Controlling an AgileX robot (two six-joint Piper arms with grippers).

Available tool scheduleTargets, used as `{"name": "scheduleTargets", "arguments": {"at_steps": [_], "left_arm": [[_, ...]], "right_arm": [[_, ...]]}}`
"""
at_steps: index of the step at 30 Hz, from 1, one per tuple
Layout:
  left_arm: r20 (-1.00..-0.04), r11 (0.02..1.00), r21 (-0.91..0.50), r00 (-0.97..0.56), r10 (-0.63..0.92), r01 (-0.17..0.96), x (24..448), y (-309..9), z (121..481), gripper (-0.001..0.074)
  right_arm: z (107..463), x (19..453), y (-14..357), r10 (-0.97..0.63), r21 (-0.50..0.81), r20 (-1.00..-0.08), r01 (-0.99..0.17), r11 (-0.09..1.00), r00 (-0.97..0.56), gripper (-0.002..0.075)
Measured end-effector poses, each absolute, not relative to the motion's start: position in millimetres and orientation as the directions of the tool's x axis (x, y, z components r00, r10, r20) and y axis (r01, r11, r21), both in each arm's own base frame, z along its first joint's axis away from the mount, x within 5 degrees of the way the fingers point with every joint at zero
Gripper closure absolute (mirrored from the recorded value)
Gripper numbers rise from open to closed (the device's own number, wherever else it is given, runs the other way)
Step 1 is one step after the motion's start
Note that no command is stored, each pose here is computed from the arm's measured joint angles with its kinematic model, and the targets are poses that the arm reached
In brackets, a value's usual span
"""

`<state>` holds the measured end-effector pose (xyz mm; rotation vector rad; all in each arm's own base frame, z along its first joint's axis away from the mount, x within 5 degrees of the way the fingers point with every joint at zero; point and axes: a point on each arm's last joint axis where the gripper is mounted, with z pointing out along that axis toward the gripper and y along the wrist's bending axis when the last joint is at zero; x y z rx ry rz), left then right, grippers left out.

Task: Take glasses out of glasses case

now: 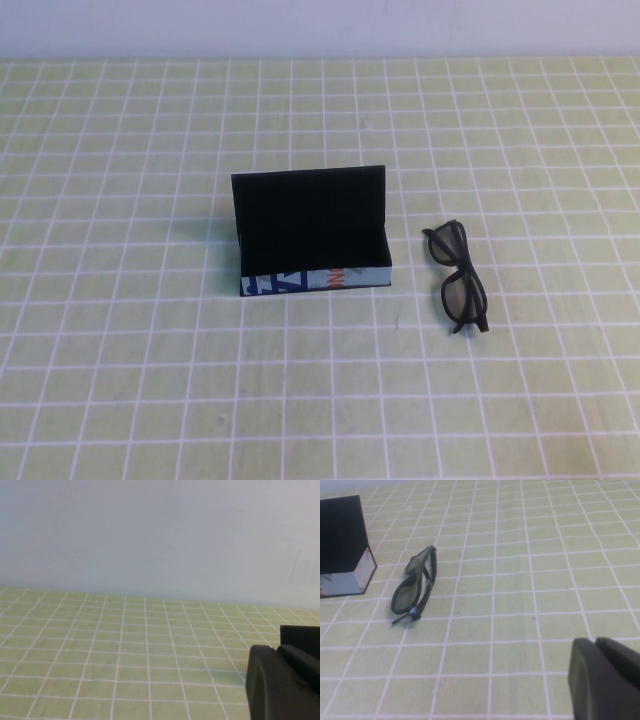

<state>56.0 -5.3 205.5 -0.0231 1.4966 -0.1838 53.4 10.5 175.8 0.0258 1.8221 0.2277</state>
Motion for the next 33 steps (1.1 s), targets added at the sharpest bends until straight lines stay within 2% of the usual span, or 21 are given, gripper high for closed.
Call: {"name": "scheduleTargets", "arguments": {"at_steps": [7,8,12,17,27,33], "left_arm": [[-0.989,0.986,-0.129,0.063,-0.136,0.107,56.0,-5.3,205.5,0.0739],[-0.991,0.988,-0.111,0.066,-0.118,0.104,56.0,-5.2,205.6,0.0739],[-0.992,0.990,0.106,0.086,0.098,0.098,55.9,-6.1,205.4,0.0739],[-0.986,0.985,0.146,0.089,0.138,0.094,55.9,-6.0,205.3,0.0739],[-0.960,0.975,0.124,-0.228,0.165,0.184,52.7,-9.9,175.5,0.0739],[-0.956,0.978,0.104,-0.252,0.149,0.182,52.1,-9.8,174.1,0.0739]], "right_arm": [[175.8,53.4,10.5,0.137,0.169,-0.955,-0.102,0.980,-0.262,0.0743],[175.8,53.4,10.5,0.137,0.169,-0.955,-0.102,0.980,-0.262,0.0743],[175.8,53.4,10.5,0.137,0.169,-0.955,-0.102,0.980,-0.262,0.0743],[175.8,53.4,10.5,0.137,0.169,-0.955,-0.102,0.980,-0.262,0.0743],[175.8,53.4,10.5,0.137,0.169,-0.955,-0.102,0.980,-0.262,0.0743],[175.8,53.4,10.5,0.137,0.169,-0.955,-0.102,0.980,-0.262,0.0743]]}}
